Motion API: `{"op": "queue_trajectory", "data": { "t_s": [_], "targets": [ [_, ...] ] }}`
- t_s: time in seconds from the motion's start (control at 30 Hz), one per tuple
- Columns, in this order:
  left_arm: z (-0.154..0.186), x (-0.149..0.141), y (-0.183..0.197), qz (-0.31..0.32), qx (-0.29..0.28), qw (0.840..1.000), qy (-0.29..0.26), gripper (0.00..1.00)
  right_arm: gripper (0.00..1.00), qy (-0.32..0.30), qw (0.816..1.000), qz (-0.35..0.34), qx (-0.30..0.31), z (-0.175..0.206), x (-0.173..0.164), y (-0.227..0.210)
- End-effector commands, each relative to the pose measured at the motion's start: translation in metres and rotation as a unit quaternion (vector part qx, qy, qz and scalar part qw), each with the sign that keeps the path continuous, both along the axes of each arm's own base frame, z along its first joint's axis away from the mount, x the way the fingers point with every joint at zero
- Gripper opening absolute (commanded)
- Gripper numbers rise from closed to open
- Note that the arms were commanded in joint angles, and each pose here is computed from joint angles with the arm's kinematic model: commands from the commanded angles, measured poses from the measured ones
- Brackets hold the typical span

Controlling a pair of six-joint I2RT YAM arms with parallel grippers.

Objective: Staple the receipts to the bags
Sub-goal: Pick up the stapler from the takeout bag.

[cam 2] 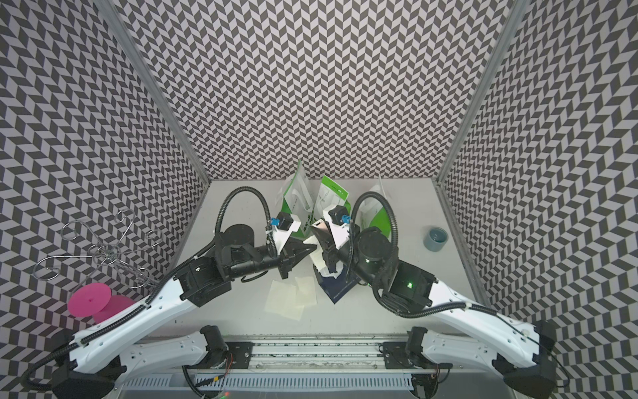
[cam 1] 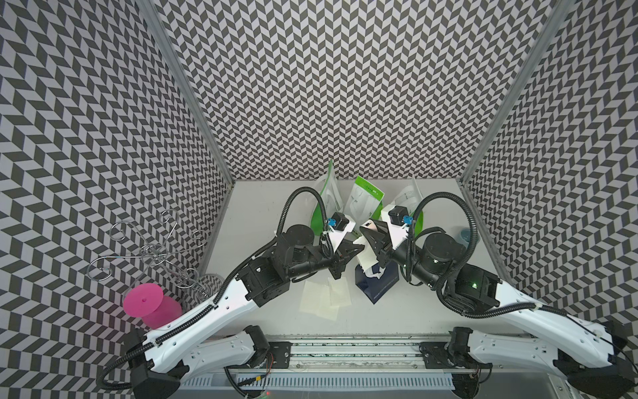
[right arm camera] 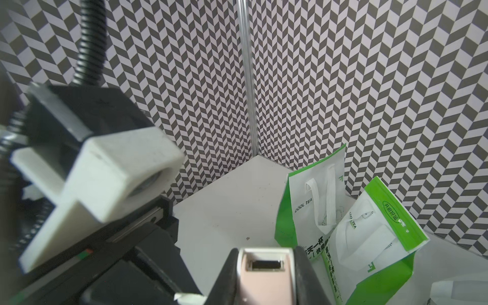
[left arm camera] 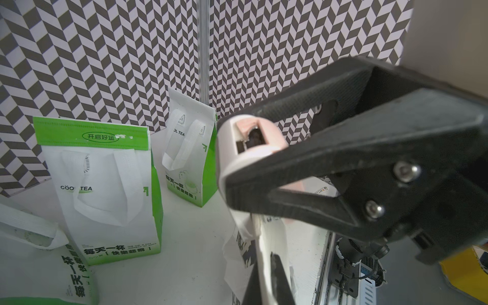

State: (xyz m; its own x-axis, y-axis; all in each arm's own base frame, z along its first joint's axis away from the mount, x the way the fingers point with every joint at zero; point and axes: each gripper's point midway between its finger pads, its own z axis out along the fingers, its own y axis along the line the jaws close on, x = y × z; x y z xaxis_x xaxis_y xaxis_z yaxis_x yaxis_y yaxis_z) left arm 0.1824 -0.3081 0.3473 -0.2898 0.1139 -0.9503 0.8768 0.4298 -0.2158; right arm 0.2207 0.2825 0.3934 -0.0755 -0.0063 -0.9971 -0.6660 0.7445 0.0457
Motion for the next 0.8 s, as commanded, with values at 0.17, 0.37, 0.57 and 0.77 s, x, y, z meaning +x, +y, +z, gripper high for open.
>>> {"op": "queue_trajectory", "data": {
  "t_s": [0.17, 0.37, 0.57, 0.77],
  "targets": [
    [0.01, 0.005, 0.005, 0.029, -0.02, 0.999, 0.007, 0.0, 0.0, -0.008, 0.986, -0.11, 0.128, 0.051, 0.023, -0.052],
    [0.009, 0.006, 0.006, 0.033, -0.018, 0.999, 0.006, 0.0, 0.0, 0.002, 0.985, -0.104, 0.136, 0.048, 0.024, -0.062],
    [0.006, 0.026, 0.025, 0.112, -0.003, 0.994, 0.007, 0.0, 0.0, 0.025, 0.982, -0.136, 0.128, 0.025, 0.029, -0.079],
    [-0.008, 0.026, 0.062, 0.189, 0.031, 0.98, 0.059, 0.0, 0.0, 0.043, 0.981, -0.144, 0.122, 0.003, 0.025, -0.088]
  ]
}}
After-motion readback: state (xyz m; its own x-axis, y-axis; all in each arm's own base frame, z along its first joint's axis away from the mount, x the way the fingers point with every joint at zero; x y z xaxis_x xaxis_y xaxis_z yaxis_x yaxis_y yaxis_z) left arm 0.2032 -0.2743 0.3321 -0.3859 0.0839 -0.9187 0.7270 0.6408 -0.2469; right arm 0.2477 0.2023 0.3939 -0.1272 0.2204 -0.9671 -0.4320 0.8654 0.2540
